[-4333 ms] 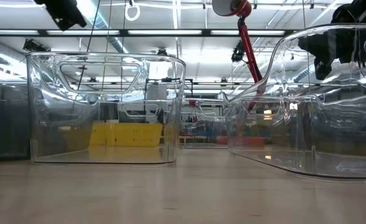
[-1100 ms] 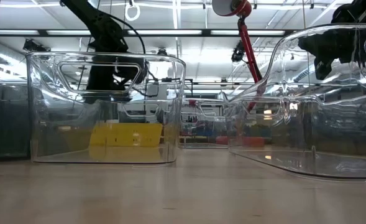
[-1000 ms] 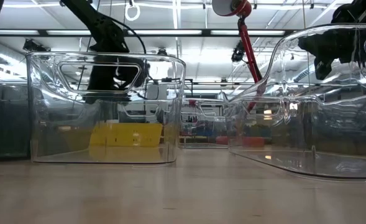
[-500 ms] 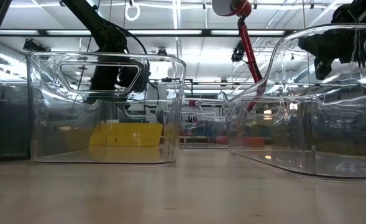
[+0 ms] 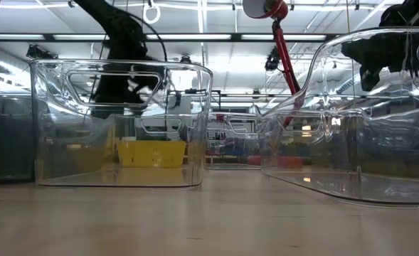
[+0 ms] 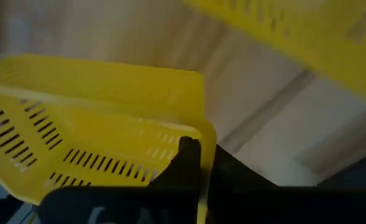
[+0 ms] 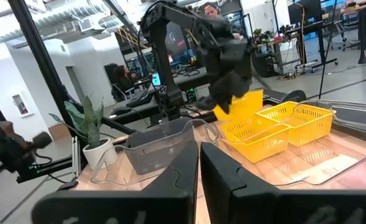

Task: Stack baskets by color
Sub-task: Stack the left yellow bin on the bottom right yellow bin

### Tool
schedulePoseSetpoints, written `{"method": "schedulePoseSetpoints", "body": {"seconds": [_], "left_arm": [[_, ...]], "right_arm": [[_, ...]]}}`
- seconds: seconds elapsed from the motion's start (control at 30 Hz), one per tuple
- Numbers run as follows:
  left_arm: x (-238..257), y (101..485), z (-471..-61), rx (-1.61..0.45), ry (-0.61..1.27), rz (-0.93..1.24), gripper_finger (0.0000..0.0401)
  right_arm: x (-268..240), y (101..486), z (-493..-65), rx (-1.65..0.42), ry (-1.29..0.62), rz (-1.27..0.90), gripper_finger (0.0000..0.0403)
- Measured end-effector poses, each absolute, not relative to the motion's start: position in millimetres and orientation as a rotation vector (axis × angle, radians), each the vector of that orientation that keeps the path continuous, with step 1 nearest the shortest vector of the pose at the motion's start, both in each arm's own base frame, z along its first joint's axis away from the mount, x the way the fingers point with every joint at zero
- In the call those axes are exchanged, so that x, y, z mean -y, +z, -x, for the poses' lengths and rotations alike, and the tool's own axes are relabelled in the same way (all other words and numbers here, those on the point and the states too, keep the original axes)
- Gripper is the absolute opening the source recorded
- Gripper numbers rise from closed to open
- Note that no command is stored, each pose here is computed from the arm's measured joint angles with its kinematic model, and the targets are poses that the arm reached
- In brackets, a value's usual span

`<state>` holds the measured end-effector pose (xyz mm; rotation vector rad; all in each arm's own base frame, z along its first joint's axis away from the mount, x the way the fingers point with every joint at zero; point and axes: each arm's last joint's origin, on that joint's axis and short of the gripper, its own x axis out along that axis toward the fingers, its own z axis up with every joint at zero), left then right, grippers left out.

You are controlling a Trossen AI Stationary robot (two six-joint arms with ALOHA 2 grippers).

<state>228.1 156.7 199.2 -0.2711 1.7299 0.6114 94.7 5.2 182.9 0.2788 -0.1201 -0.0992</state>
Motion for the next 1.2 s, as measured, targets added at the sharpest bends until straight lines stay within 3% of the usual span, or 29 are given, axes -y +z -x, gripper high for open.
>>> {"method": "schedulePoseSetpoints", "body": {"seconds": [0.17,0.4,0.53,0.87,1.03,1.2], "left_arm": [[-156.7,240.4,-237.0,-1.652,0.632,0.230,0.0009],[-148.6,278.8,-251.9,-1.641,0.441,-0.078,0.0008],[-127.7,276.4,-255.0,-1.731,0.122,-0.262,0.0008],[-87.2,275.0,-255.0,-1.859,-0.386,-0.625,0.0007],[-68.4,275.7,-261.4,-1.856,-0.523,-0.863,0.0007],[-59.6,275.0,-268.3,-1.801,-0.568,-0.967,0.0007]], "right_arm": [[-5.2,182.9,-94.7,0.120,-0.099,-0.279,0.0023],[-5.2,183.0,-94.7,0.120,-0.099,-0.279,0.0023],[-5.2,183.0,-94.7,0.120,-0.099,-0.279,0.0023],[-5.2,182.9,-94.7,0.120,-0.099,-0.279,0.0023],[-5.2,182.9,-94.8,0.120,-0.099,-0.279,0.0023],[-5.2,182.8,-94.8,0.119,-0.099,-0.279,0.0023]]}}
